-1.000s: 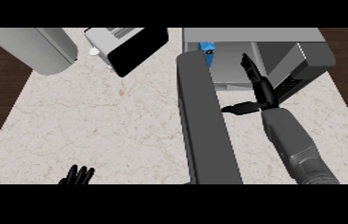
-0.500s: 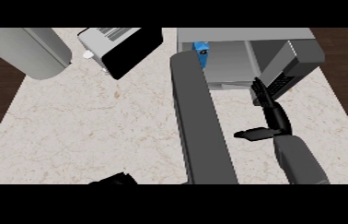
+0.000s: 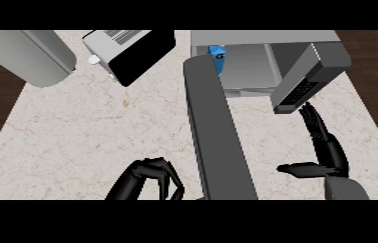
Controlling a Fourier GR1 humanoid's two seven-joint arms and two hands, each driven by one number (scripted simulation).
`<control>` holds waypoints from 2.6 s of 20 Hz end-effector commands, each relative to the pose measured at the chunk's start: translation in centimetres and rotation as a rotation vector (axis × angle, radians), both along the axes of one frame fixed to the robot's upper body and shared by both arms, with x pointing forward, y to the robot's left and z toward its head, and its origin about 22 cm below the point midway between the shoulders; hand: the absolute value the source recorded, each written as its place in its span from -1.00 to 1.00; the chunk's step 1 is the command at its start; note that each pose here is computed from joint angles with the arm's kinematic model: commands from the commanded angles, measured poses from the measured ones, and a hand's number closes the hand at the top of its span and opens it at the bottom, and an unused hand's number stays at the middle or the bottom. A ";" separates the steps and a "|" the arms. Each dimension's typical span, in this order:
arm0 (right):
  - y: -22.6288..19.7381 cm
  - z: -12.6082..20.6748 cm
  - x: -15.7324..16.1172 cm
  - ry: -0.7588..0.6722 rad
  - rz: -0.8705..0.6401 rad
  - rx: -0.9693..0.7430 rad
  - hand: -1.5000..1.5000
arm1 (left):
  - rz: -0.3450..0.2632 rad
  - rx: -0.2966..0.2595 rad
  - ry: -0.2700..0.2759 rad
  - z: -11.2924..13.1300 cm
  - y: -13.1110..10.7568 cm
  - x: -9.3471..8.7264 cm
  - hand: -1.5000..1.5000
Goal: Pick up the milk, place it into the microwave and close the microwave
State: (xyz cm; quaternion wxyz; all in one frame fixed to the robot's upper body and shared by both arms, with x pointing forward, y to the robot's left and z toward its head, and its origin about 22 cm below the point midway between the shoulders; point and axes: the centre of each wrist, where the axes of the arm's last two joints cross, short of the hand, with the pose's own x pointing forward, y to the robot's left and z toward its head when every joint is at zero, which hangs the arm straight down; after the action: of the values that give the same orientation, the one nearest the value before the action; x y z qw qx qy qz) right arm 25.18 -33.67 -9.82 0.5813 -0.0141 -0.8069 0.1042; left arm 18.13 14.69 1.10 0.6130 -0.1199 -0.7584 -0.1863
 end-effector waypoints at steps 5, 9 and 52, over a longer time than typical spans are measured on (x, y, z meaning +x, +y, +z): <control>-4.2 2.2 -5.0 -0.035 -0.021 -0.019 -1.00 | -0.273 0.213 0.100 -1.7 -5.0 3.8 1.00; -4.2 3.8 -5.7 -0.050 -0.042 -0.035 -1.00 | -0.283 0.280 0.094 -4.6 -7.2 6.2 1.00; -5.1 19.8 -0.1 -0.272 0.349 0.019 -1.00 | 0.185 -0.101 0.006 2.1 -13.4 15.3 1.00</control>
State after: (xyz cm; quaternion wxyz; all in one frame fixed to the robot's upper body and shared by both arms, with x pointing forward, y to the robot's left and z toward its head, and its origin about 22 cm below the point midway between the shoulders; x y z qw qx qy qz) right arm 24.84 -38.53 9.09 0.4499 0.1037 -0.8683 0.1814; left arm 31.67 1.35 1.67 0.6280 -0.0916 -0.7642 -0.1148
